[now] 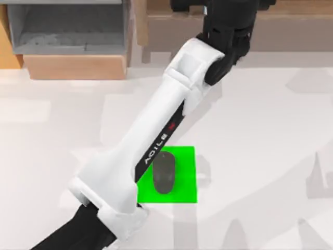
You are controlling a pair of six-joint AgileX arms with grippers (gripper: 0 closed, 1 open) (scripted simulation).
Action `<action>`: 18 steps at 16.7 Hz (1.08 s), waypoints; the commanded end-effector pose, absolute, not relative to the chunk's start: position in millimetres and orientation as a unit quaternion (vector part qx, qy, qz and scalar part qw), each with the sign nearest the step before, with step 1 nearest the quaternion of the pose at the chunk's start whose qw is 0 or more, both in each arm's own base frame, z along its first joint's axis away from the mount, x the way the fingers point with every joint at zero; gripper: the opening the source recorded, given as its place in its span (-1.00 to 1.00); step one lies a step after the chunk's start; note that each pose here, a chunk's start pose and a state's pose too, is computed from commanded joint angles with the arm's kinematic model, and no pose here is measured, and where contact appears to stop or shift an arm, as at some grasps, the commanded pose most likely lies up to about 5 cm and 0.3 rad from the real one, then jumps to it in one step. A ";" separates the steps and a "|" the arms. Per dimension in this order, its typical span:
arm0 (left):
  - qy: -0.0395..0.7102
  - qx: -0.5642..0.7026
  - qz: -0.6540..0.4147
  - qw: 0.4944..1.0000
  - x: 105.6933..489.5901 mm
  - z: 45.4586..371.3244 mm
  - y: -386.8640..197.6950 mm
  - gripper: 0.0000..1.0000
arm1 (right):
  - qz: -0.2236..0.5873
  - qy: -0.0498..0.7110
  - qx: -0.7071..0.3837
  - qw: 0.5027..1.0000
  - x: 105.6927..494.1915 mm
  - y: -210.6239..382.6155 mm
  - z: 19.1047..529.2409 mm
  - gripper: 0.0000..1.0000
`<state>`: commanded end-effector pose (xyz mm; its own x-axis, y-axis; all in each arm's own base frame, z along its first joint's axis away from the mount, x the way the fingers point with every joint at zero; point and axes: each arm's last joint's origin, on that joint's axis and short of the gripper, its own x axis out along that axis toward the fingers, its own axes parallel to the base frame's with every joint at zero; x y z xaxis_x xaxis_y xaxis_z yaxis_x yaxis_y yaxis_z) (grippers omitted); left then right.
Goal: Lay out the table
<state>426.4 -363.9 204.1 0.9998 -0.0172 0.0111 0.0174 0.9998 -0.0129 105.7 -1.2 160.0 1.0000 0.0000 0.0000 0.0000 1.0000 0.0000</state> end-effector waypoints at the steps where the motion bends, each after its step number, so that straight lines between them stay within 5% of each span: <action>1: -0.005 -0.007 -0.009 1.000 426.4 204.1 -363.9 1.00 | 0.000 0.000 0.000 1.000 105.7 -1.2 160.0 1.00; 2: -0.005 -0.007 -0.009 1.000 426.4 204.1 -363.9 1.00 | 0.000 0.000 0.000 1.000 105.7 -1.2 160.0 1.00; 15: -0.005 -0.007 -0.009 1.000 426.4 204.1 -363.9 -0.96 | 0.000 0.000 0.000 1.000 105.7 -1.2 160.0 1.00; 18: -0.005 -0.007 -0.009 1.000 426.4 204.1 -363.9 -1.00 | 0.000 0.000 0.000 1.000 105.7 -1.2 160.0 1.00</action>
